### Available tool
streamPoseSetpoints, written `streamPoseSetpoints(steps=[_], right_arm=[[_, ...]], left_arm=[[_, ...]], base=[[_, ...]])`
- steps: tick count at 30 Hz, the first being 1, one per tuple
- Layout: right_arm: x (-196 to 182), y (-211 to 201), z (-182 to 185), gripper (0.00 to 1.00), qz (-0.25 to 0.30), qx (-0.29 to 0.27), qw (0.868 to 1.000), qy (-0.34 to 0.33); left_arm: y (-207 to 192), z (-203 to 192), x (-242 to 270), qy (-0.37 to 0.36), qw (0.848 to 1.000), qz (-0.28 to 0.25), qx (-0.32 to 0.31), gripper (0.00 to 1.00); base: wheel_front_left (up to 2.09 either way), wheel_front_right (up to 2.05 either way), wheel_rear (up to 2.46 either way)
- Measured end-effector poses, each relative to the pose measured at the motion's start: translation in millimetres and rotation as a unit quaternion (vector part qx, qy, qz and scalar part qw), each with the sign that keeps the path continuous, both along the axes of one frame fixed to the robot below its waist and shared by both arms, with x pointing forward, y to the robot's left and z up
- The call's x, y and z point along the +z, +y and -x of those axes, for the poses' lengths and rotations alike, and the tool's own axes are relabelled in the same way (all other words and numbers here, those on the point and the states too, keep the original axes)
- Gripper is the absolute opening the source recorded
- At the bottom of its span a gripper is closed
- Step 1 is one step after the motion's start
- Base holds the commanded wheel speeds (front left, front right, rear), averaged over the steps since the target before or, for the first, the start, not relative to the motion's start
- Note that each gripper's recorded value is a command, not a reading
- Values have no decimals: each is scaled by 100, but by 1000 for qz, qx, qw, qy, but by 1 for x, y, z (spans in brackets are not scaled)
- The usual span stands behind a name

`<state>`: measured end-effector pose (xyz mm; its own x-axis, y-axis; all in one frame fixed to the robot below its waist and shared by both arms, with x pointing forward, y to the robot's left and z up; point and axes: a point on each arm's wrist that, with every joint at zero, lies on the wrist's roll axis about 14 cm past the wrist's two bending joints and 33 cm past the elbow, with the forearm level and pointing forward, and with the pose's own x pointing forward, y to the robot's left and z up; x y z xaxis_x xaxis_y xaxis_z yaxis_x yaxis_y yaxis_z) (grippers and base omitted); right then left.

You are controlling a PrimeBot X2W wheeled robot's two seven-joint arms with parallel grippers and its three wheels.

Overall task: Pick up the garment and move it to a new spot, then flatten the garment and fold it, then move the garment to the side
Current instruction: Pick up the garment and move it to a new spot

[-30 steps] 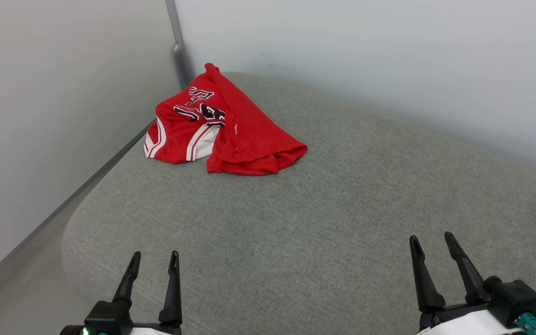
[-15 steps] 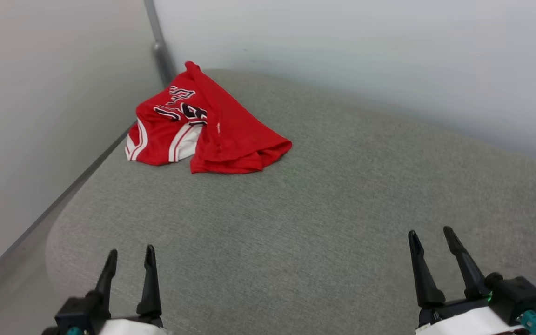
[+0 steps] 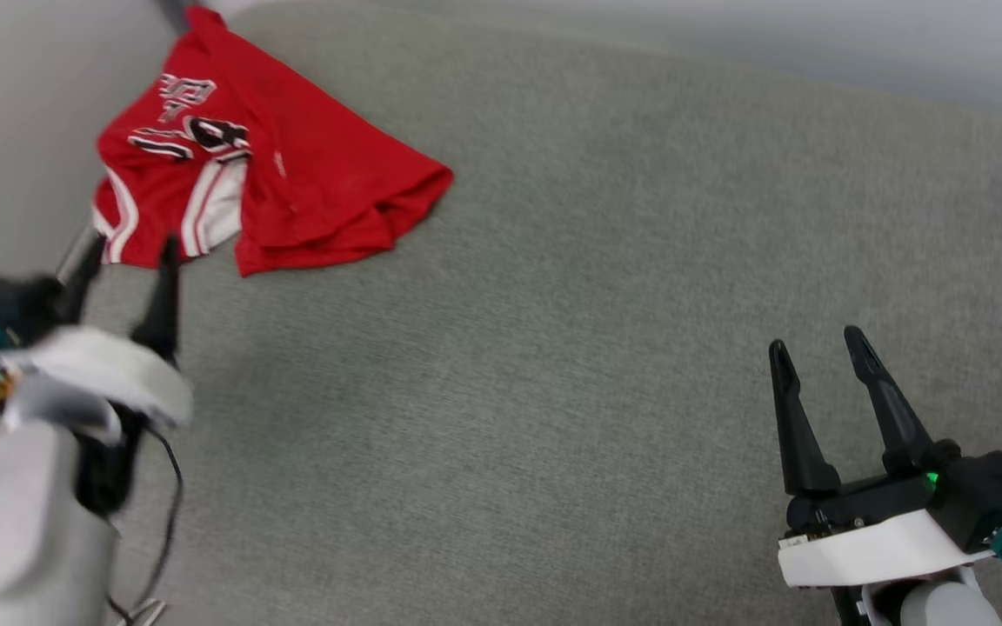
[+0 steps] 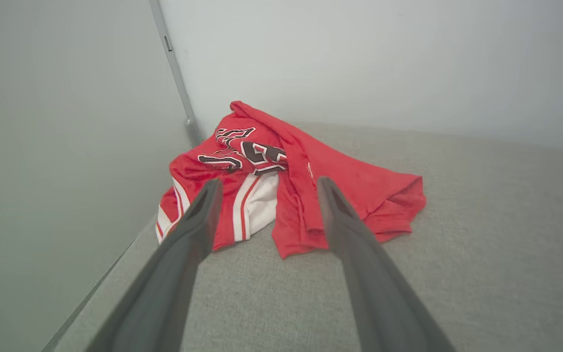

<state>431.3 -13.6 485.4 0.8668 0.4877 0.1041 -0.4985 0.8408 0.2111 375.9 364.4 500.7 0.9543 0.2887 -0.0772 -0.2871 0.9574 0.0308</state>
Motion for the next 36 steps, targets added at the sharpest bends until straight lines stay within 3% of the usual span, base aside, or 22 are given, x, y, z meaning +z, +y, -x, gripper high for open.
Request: streamPoseSetpoints(steps=[5,11,21,29,30,31,36], right_arm=[[-22,-10,-15,100,7,-16,1000,15],[-49,-28,-27,100,20,-40,998,38],[-97,-66,-30,100,48,-86,991,89],[-111,-71,-32,100,46,-96,989,98],[-112,-72,-32,100,47,-96,989,100],[-113,-72,-32,100,47,-97,989,100],[-113,-71,-33,100,47,-96,989,98]], left_arm=[[28,-66,8,75,997,4,-19,100],[51,-118,-8,199,979,29,-21,100],[37,-163,-80,400,909,110,-43,100],[22,-174,-129,466,871,145,-49,100],[21,-173,-132,474,868,141,-50,87],[19,-173,-135,479,865,139,-54,0],[10,-174,-139,474,865,151,-66,0]], base=[[0,0,0],[0,0,0],[0,0,0],[0,0,0],[0,0,0],[0,0,0],[0,0,0]])
